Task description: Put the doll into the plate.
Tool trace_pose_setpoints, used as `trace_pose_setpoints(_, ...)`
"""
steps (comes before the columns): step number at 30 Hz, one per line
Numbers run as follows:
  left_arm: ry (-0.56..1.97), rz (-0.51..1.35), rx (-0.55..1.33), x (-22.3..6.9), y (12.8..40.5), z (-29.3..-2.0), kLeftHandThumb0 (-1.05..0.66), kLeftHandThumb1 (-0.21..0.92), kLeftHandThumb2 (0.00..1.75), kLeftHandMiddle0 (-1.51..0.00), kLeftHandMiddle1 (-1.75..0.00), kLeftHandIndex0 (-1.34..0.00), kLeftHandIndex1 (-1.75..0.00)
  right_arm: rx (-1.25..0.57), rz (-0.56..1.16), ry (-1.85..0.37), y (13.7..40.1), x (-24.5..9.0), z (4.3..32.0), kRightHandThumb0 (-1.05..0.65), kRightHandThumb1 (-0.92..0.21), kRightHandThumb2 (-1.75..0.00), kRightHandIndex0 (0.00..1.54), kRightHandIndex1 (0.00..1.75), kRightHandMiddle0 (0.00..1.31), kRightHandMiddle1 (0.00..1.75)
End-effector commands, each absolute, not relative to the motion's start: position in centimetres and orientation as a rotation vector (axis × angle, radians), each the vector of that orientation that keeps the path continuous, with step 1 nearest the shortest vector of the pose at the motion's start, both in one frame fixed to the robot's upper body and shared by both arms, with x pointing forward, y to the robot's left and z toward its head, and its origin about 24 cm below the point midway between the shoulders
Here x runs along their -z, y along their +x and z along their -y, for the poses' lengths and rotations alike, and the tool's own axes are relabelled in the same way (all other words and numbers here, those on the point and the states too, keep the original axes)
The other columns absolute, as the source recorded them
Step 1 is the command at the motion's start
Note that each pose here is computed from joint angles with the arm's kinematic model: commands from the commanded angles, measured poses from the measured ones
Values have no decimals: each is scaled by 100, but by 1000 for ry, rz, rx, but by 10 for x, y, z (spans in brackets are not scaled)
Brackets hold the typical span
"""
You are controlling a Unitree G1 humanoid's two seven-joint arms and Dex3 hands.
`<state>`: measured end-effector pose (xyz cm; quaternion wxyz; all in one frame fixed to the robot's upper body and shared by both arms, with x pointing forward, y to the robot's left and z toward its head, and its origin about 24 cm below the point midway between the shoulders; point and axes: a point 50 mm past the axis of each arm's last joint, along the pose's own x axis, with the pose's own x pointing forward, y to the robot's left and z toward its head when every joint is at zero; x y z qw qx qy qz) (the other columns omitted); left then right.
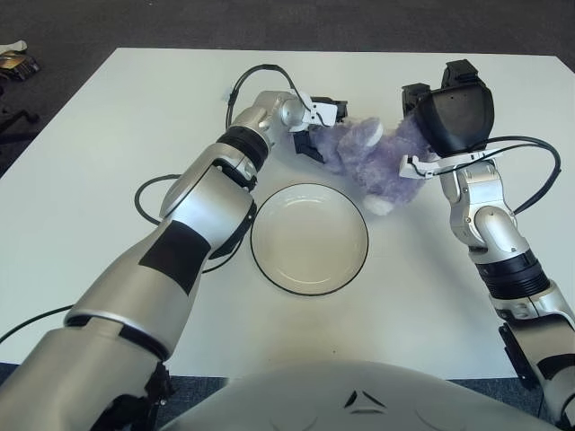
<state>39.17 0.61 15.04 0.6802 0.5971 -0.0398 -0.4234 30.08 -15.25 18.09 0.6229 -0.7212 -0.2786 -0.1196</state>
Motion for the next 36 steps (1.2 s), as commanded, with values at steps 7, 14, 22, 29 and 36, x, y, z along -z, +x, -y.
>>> trace_pose_setpoints(7,1366,102,1009,-146,385,9,-70,60,67,-40,-159,0,-85,273,640,-1623,302,-180,153,45,-37,-120,58,169,98,175)
trace_pose_setpoints(14,1371,113,1044,-146,382,13,-67,60,65,-42,-157,0,-103,272,635,-1613,302,-181,153,45,-38,-119,58,169,98,175)
trace_pose_setpoints(22,1339,112,1107,-142,378,15,-54,42,88,-44,-160,0,-159,293,610,-1624,303,-182,153,46,-34,-128,59,173,96,175)
trace_pose_setpoints(29,1296,78,1132,-139,377,14,25,50,90,-57,-153,-7,-173,304,602,-1626,303,-183,153,46,-34,-128,59,174,96,175)
trace_pose_setpoints(36,1283,78,1129,-138,377,13,41,45,95,-67,-148,-15,-175,309,588,-1619,303,-184,153,47,-30,-133,61,175,93,175)
